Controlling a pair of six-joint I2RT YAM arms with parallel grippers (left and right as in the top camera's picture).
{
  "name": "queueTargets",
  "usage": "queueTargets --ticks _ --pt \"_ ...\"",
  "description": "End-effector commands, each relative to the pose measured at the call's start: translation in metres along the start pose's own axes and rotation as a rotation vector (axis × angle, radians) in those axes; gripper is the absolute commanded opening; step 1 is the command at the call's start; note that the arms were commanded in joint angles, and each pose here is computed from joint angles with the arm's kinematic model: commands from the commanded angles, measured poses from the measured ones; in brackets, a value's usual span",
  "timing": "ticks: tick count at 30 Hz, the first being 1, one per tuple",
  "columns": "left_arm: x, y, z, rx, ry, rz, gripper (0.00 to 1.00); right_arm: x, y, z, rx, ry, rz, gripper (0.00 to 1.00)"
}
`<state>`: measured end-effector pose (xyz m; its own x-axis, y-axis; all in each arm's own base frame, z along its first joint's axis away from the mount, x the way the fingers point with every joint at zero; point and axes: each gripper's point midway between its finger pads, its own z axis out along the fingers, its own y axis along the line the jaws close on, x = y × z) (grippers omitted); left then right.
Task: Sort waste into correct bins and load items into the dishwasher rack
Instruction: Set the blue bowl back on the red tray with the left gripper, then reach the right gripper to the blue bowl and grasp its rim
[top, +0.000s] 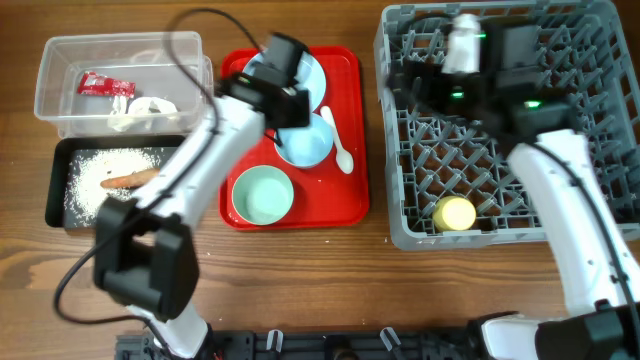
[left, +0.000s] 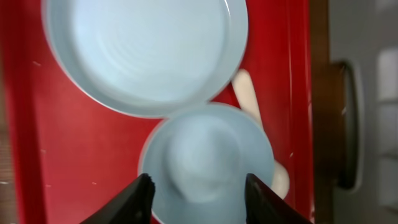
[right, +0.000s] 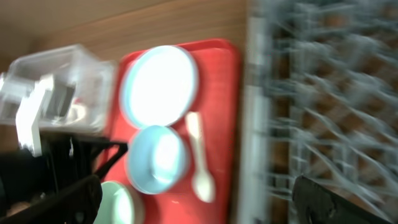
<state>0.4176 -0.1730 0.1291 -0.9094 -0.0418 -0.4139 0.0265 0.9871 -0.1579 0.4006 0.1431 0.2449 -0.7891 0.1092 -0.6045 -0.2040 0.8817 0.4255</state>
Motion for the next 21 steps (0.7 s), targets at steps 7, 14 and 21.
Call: queueTargets --ticks 7,14,21 --pt "-0.034 0.114 -0.061 -0.037 -0.054 -0.346 0.56 0.047 0.067 0.105 0.061 0.069 -0.089 1.0" --pt "-0.021 0.156 -0.058 -0.094 -0.005 -0.437 0.56 0.104 0.027 0.166 0.199 0.235 0.078 0.92" --pt "-0.02 0.156 -0.055 -0.095 0.004 -0.436 0.61 0.144 0.018 0.201 0.171 0.357 0.102 0.43"
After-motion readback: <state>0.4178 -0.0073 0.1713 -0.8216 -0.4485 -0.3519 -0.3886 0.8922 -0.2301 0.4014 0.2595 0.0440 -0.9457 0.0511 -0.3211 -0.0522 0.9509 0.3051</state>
